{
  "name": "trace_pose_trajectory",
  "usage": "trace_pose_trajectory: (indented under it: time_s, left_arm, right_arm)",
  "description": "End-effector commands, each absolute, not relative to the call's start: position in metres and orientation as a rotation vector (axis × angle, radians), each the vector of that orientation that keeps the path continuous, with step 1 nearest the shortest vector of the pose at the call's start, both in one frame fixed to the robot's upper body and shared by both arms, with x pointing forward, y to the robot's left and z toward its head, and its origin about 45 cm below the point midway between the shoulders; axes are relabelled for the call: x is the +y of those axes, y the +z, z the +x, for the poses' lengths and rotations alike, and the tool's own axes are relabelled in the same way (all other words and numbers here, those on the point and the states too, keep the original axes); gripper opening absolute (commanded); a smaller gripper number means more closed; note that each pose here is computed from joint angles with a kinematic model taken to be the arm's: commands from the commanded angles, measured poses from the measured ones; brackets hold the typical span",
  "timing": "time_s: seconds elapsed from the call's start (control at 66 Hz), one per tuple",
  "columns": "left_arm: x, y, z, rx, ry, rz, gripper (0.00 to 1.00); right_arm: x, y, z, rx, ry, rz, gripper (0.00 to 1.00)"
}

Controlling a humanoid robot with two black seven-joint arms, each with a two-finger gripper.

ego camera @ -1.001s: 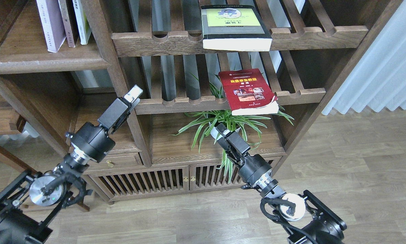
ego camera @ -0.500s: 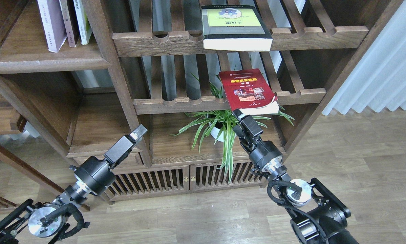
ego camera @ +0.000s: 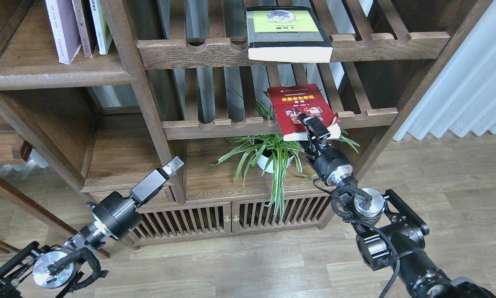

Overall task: Organize books on shelf
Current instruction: 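Reach the right gripper to the red book and grip its edge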

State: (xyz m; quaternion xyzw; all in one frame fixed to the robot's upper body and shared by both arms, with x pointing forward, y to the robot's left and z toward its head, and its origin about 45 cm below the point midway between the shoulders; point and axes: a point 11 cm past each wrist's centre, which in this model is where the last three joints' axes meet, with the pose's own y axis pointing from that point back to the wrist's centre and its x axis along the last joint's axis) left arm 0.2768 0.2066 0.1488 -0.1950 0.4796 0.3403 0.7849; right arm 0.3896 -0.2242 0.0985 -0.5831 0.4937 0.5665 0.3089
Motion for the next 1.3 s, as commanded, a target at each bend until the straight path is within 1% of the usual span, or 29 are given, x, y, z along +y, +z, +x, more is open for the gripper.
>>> trace_pose_trajectory:
  time_s: [0.0, 0.152, 0.44, 0.5, 0.637, 0.682, 0.743, 0.788, 0.864, 0.879, 0.91, 1.107, 1.289]
  left_arm:
    - [0.207, 0.150, 0.278, 1.031, 0.734, -0.422, 1.00]
    - [0.207, 0.150, 0.278, 1.030, 0.734, -0.421, 1.00]
    - [0.207, 0.150, 0.278, 1.030, 0.734, -0.421, 1.00]
    - [0.207, 0.150, 0.278, 1.029, 0.734, -0.419, 1.00]
    - [0.207, 0.150, 0.278, 1.029, 0.735, -0.418, 1.00]
    - [0.207, 0.150, 0.278, 1.029, 0.735, -0.418, 1.00]
    - [0.208, 0.150, 0.278, 1.028, 0.736, -0.417, 1.00]
    - [0.208, 0.150, 0.278, 1.027, 0.737, -0.416, 1.00]
    - [0.208, 0.150, 0.278, 1.027, 0.737, -0.416, 1.00]
    - [0.209, 0.149, 0.277, 1.029, 0.737, -0.415, 1.00]
    - [0.209, 0.149, 0.277, 1.030, 0.738, -0.415, 1.00]
    - [0.210, 0.143, 0.272, 1.043, 0.746, -0.407, 1.00]
    - [0.213, 0.142, 0.271, 1.039, 0.762, -0.417, 1.00]
  right_arm:
    - [-0.231, 0.103, 0.398, 1.311, 1.480, -1.516, 0.87]
    - [-0.234, 0.105, 0.403, 1.317, 1.486, -1.483, 0.84]
    - [-0.233, 0.106, 0.404, 1.299, 1.491, -1.465, 0.66]
    - [-0.233, 0.106, 0.403, 1.292, 1.498, -1.455, 0.58]
    - [-0.233, 0.107, 0.403, 1.274, 1.501, -1.434, 0.45]
    - [-0.234, 0.107, 0.403, 1.273, 1.501, -1.431, 0.42]
    - [-0.234, 0.107, 0.403, 1.270, 1.499, -1.431, 0.36]
    - [-0.234, 0.106, 0.402, 1.269, 1.498, -1.426, 0.29]
    - [-0.234, 0.107, 0.402, 1.259, 1.500, -1.418, 0.22]
    - [-0.235, 0.107, 0.401, 1.245, 1.497, -1.409, 0.14]
    - [-0.235, 0.108, 0.401, 1.235, 1.495, -1.404, 0.11]
    - [-0.235, 0.109, 0.400, 1.212, 1.488, -1.399, 0.05]
    - [-0.225, 0.114, 0.389, 1.088, 1.495, -1.462, 0.05]
